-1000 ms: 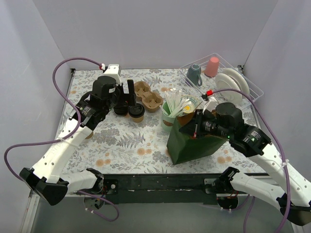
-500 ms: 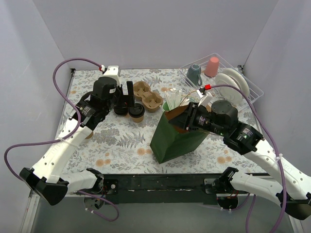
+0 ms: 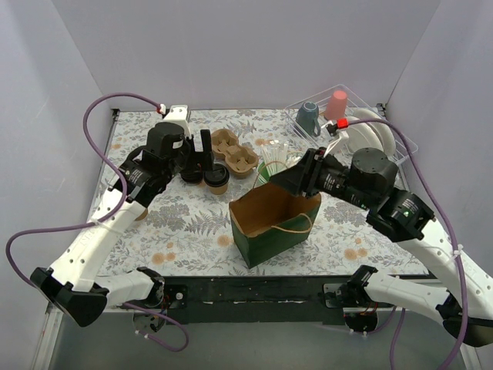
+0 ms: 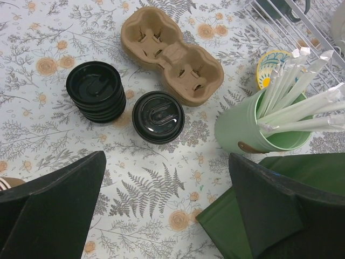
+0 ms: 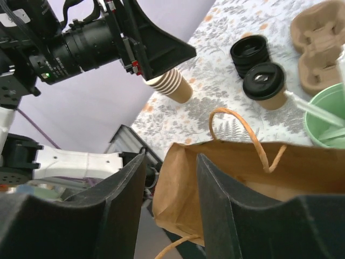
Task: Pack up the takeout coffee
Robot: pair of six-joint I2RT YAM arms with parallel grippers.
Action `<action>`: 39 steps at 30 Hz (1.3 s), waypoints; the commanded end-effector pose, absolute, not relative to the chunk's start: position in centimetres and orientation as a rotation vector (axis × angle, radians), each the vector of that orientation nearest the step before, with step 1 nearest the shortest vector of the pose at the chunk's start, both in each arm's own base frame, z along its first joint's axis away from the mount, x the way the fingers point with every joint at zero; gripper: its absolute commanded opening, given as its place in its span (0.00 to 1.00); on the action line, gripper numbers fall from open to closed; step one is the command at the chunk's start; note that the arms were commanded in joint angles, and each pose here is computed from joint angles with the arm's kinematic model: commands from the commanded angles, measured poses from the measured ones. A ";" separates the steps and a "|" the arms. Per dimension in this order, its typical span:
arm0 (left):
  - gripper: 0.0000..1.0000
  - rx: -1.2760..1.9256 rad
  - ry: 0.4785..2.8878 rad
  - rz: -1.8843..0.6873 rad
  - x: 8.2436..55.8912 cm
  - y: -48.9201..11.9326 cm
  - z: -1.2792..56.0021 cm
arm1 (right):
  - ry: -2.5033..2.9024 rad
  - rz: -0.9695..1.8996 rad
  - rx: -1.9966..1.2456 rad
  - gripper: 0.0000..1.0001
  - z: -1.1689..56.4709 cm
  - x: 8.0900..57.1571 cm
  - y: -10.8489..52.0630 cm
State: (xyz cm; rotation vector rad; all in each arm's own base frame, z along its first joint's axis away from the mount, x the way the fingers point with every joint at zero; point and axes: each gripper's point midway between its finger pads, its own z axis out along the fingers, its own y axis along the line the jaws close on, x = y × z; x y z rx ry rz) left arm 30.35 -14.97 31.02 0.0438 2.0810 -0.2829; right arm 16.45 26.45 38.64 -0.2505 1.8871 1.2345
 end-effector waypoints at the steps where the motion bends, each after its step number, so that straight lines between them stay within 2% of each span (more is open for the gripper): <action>1: 0.98 0.040 2.052 -0.291 30.7 -14.9 32.8 | 1.823 0.968 -0.382 0.51 40.2 18.0 24.1; 7: 0.98 0.095 2.038 -0.299 32.3 -16.3 32.7 | 1.958 0.464 -0.432 0.52 35.5 21.5 19.3; 9: 0.98 0.099 2.007 -0.308 33.1 -16.8 33.3 | 1.992 0.398 -0.445 0.53 34.4 21.8 18.5; 17: 0.98 0.050 1.964 -0.257 38.0 -18.4 32.5 | 2.086 0.345 -0.562 0.56 31.4 22.7 17.9; 24: 0.98 -0.049 1.932 -0.256 39.2 -18.2 31.7 | 2.246 0.385 -0.673 0.54 27.7 24.0 19.1; 26: 0.98 -0.102 1.919 -0.264 39.4 -18.1 31.6 | 2.299 0.364 -0.663 0.50 27.1 24.4 19.0; 29: 0.98 -0.153 1.942 -0.246 39.5 -17.7 30.4 | 2.363 0.332 -0.610 0.30 26.9 24.5 18.5; 32: 0.98 -0.192 1.971 -0.185 39.7 -17.0 29.8 | 2.395 0.356 -0.536 0.19 27.2 23.8 18.4; 37: 0.98 -0.200 2.023 -0.123 40.1 -16.7 29.4 | 2.412 0.351 -0.302 0.13 27.0 22.5 16.6; 39: 0.98 -0.211 2.036 -0.143 40.1 -17.0 29.3 | 2.445 0.393 -0.256 0.08 25.8 21.4 16.6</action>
